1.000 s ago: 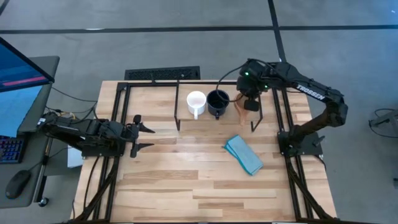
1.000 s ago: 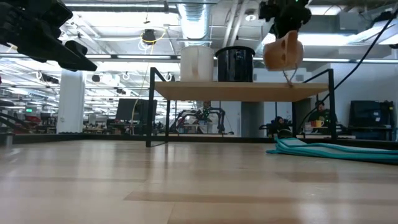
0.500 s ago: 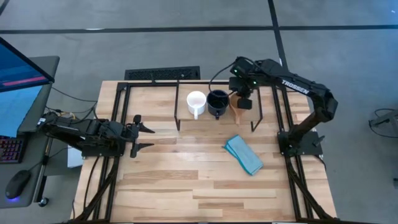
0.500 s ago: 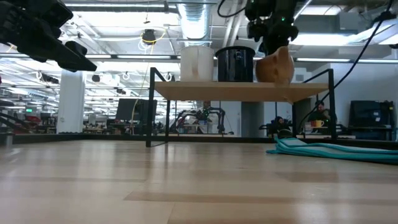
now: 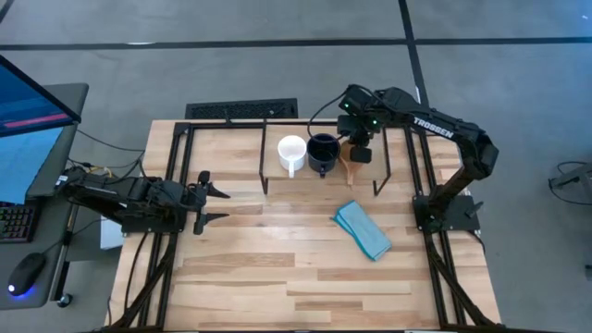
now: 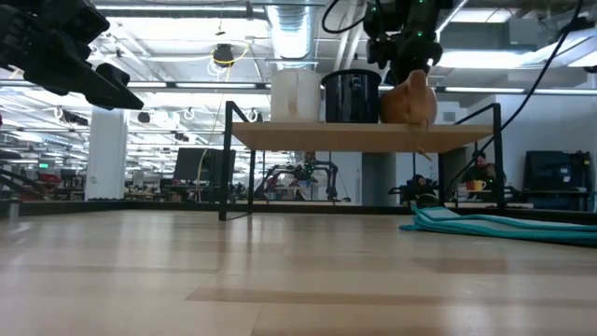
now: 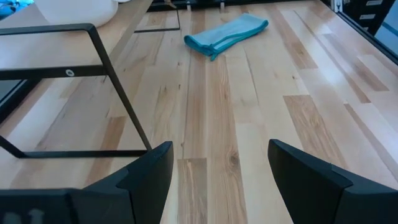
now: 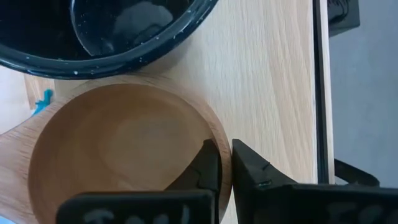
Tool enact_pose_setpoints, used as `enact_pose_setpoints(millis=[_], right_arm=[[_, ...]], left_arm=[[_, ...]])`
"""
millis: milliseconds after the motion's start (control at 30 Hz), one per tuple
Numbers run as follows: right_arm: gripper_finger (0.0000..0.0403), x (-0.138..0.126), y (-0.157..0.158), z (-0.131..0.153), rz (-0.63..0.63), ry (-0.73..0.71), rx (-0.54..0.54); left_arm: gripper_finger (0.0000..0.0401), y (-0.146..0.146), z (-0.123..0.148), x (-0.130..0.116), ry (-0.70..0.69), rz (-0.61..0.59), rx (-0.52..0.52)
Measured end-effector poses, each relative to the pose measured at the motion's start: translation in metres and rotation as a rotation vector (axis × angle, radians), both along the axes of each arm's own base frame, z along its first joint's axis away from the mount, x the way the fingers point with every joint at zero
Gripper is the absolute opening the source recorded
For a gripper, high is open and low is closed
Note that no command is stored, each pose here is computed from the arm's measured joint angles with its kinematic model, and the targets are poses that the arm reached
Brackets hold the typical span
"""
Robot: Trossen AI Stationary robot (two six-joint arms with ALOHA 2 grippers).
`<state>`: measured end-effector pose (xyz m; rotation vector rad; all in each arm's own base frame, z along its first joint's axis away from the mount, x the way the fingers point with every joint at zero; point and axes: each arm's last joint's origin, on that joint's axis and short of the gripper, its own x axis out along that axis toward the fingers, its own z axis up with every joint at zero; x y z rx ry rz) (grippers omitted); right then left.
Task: Stack small to large cups/mugs on shelf
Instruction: Put the brown wooden mug on the shelf
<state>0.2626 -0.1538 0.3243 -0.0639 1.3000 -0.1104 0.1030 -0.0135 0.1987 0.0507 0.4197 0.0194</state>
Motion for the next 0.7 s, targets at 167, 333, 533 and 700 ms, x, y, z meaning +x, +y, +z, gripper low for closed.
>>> enact_pose_setpoints(millis=[167,333,533,700], right_arm=[[0.0060,-0.0028,-0.0006,0.0003,-0.019,0.018,-0.007],[0.0081,-0.0048,-0.0025,-0.0006,-0.029,0.030,-0.009],[0.0079,-0.0046,-0.0025,-0.0005,-0.032,0.028,-0.008],[0.0074,-0.0033,-0.0031,-0.0011,-0.036,0.021,-0.007]], left_arm=[[0.0254,0.0000,-0.0003,-0.0001,0.003,0.003,-0.007],[0.0254,0.0000,-0.0003,-0.0001,0.003,0.004,-0.009],[0.0254,0.0000,-0.0003,-0.0001,0.003,0.004,-0.009],[0.0254,0.0000,-0.0003,-0.0001,0.003,0.004,-0.009]])
